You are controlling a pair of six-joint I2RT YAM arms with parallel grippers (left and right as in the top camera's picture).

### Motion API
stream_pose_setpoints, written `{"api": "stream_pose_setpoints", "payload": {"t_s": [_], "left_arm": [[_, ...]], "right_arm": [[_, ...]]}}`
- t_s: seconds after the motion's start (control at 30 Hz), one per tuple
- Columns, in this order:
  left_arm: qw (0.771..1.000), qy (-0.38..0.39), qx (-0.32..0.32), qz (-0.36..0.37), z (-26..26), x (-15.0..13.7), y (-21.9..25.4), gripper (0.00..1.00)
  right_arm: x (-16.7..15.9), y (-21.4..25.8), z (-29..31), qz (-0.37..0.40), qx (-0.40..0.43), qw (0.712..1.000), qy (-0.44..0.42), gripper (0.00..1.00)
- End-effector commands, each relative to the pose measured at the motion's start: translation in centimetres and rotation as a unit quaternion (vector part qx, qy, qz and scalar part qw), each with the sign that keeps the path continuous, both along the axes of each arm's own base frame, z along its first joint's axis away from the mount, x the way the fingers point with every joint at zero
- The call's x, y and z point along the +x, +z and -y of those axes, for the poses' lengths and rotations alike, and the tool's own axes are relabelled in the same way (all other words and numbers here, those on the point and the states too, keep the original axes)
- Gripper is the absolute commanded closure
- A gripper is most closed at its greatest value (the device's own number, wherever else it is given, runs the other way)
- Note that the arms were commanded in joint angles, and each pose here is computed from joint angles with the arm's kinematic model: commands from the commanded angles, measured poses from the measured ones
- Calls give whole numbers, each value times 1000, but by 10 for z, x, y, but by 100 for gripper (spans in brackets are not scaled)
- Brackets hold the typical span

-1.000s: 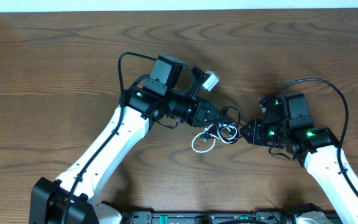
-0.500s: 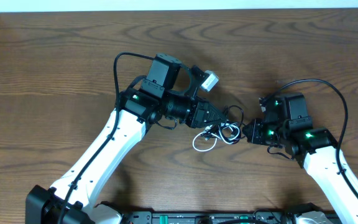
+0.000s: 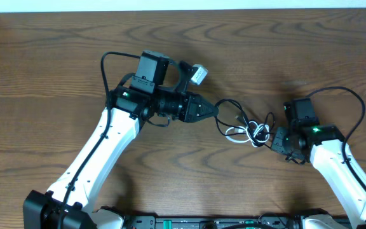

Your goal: Untangle cables

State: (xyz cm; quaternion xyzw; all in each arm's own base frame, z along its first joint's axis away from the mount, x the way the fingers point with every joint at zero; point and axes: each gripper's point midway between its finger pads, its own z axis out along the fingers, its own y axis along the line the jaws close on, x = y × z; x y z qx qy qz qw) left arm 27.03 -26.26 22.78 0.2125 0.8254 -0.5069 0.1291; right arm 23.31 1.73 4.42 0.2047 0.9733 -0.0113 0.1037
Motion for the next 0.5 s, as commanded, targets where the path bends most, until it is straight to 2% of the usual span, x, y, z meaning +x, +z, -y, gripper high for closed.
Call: {"api": "stream_pose_setpoints", "payload": {"t_s": [0.0,0.13,0.23,0.27,0.33,0.37,0.4,0.47], "left_arm": [[996,68,57,17,-29,21,-11,93],[981,147,130,11,-70,44,-32,92],[976,168,139,-1,-84,49,-36,93],[976,168,140,-3,-84,48,-36,92],[977,159,143,-7,-79,43,-38,92],[977,156,143,-8,-78,41,-38,93],[978,148,144,-9,-73,37,-39,92],[980,129,150,-12,-63,28,-41,78]], "right_arm": [[-11,3,54,-9,-102,991,-85,99],[-20,4,77,-23,-121,985,-124,99],[-17,1,68,-22,-82,989,-123,99],[-13,-2,56,-20,-50,993,-103,99],[6,-1,9,6,76,997,-23,99],[11,2,-5,17,114,993,0,99],[22,15,-45,47,213,975,50,99],[31,31,-77,75,283,952,93,99]]}}
